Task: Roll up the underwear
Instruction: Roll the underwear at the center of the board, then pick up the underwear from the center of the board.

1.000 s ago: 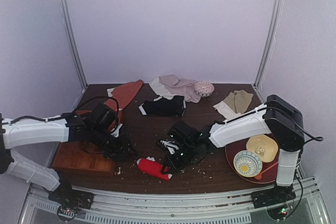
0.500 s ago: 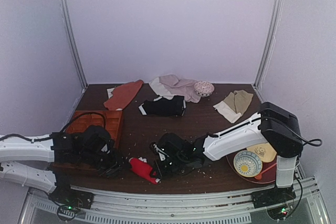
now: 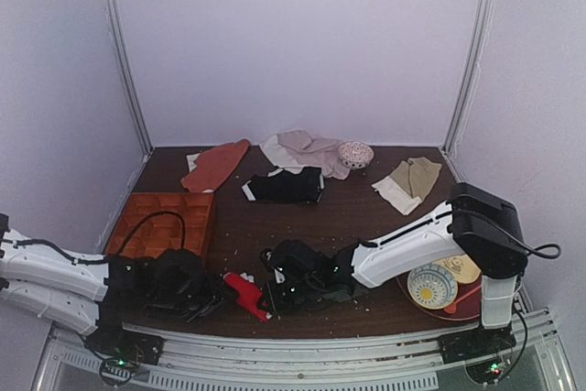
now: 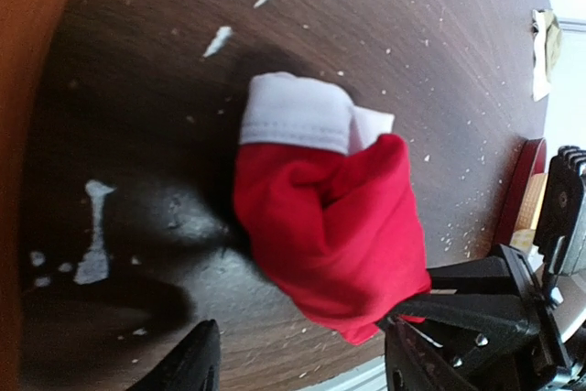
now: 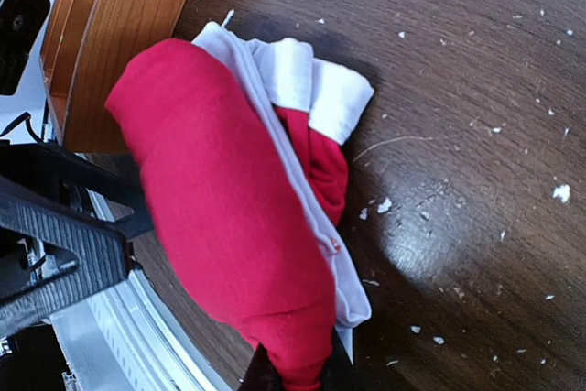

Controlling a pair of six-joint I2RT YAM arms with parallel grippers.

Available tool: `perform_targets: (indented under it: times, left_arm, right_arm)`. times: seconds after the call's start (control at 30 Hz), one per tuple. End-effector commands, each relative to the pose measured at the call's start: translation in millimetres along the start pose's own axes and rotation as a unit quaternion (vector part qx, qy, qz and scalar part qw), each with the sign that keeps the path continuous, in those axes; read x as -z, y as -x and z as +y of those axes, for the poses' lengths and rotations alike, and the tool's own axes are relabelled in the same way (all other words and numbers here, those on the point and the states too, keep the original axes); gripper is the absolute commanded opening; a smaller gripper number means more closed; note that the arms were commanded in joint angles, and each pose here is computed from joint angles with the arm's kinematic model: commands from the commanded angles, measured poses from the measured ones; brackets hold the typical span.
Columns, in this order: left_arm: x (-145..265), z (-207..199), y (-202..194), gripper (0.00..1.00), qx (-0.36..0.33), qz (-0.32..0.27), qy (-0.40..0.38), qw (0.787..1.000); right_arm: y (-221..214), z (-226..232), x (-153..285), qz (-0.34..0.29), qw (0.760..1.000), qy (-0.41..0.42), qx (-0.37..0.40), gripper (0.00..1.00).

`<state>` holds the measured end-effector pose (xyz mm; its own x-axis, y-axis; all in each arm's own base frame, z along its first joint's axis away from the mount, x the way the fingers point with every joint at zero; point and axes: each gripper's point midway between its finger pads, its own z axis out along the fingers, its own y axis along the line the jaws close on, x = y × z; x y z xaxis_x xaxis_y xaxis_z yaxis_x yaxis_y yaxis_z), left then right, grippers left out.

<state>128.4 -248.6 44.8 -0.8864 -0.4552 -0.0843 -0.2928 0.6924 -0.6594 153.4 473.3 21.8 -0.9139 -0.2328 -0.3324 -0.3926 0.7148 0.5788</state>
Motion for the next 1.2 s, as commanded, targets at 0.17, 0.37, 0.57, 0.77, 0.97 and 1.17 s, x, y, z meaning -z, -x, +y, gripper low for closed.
perform_targets:
  times: [0.17, 0.37, 0.57, 0.77, 0.97, 1.17]
  left_arm:
    - [-17.2, -18.9, 7.2, 0.64, 0.015, -0.045, -0.074, 0.996]
    - [-25.0, -20.3, 4.0, 0.64, 0.01, -0.046, -0.072, 0.996]
    - [-26.0, -20.2, 10.1, 0.61, 0.004, -0.066, -0.069, 0.995]
    - [-31.7, -23.8, 9.6, 0.59, -0.008, -0.069, -0.075, 0.995]
    - [-38.0, -31.9, 6.0, 0.63, -0.023, -0.063, -0.091, 0.994]
    - [-40.4, -31.5, 6.0, 0.56, -0.026, -0.064, -0.09, 0.994]
  right_arm:
    - [-57.0, -85.1, -17.8, 0.071, 0.987, -0.14, -0.026, 0.0]
    - [-57.8, -85.5, -17.2, 0.065, 0.988, -0.137, -0.034, 0.0]
    - [-62.2, -80.0, -19.3, 0.062, 0.99, -0.121, -0.044, 0.0]
    - [-66.6, -70.4, -25.7, 0.073, 0.992, -0.092, -0.052, 0.0]
    - [-72.9, -66.8, -30.6, 0.089, 0.992, -0.075, -0.055, 0.0]
    - [-76.0, -67.4, -28.5, 0.092, 0.992, -0.07, -0.056, 0.0]
